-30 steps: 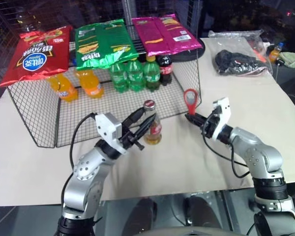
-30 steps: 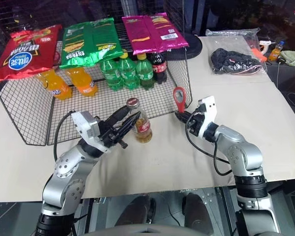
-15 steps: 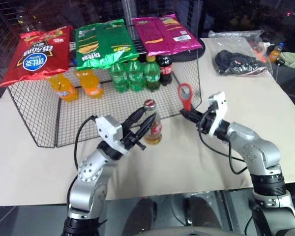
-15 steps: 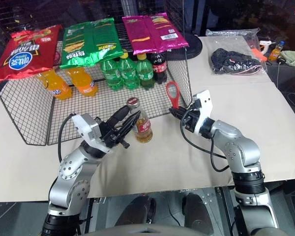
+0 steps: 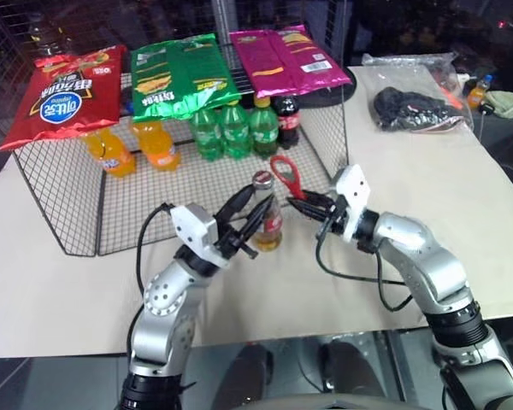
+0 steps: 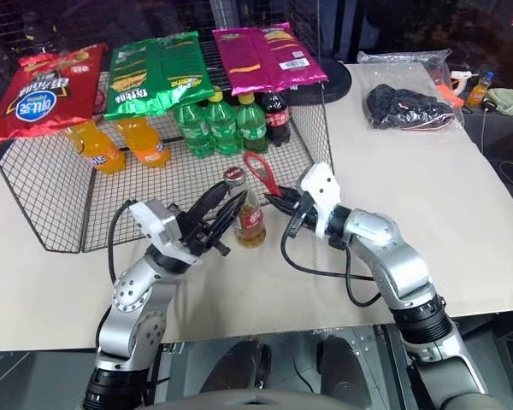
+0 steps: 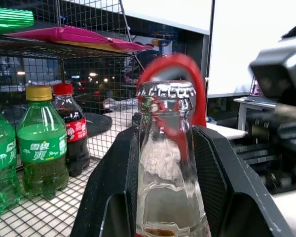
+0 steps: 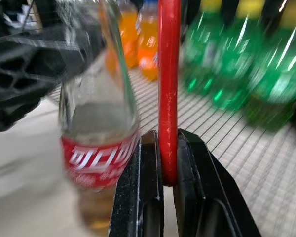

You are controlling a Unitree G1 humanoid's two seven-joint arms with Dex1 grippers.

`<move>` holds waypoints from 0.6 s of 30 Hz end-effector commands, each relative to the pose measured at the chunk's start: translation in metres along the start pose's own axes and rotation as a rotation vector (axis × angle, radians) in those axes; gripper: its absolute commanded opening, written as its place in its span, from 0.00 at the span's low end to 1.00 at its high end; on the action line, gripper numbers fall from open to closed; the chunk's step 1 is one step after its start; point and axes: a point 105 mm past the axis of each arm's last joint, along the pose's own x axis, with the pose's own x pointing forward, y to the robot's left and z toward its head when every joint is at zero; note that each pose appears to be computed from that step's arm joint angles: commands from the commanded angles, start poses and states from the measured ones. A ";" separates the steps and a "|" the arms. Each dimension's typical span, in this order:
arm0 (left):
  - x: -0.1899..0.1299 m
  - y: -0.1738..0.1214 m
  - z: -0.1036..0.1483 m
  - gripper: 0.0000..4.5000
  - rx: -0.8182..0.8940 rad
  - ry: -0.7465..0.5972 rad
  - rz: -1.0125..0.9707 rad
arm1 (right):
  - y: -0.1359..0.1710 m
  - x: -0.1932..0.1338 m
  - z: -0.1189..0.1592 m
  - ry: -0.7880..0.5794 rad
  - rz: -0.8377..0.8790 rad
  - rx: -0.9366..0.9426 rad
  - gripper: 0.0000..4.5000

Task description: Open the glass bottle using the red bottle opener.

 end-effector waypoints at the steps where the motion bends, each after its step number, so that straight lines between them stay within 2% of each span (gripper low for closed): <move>1: 0.001 -0.003 -0.006 0.25 -0.020 0.013 -0.014 | 0.001 0.003 0.009 -0.059 -0.011 -0.161 0.00; 14: 0.002 -0.005 -0.010 0.25 -0.027 0.011 -0.022 | 0.011 0.017 0.007 -0.113 0.015 -0.472 0.00; 18: 0.002 -0.006 -0.011 0.25 -0.028 0.015 -0.023 | 0.014 0.017 0.004 -0.122 0.027 -0.666 0.00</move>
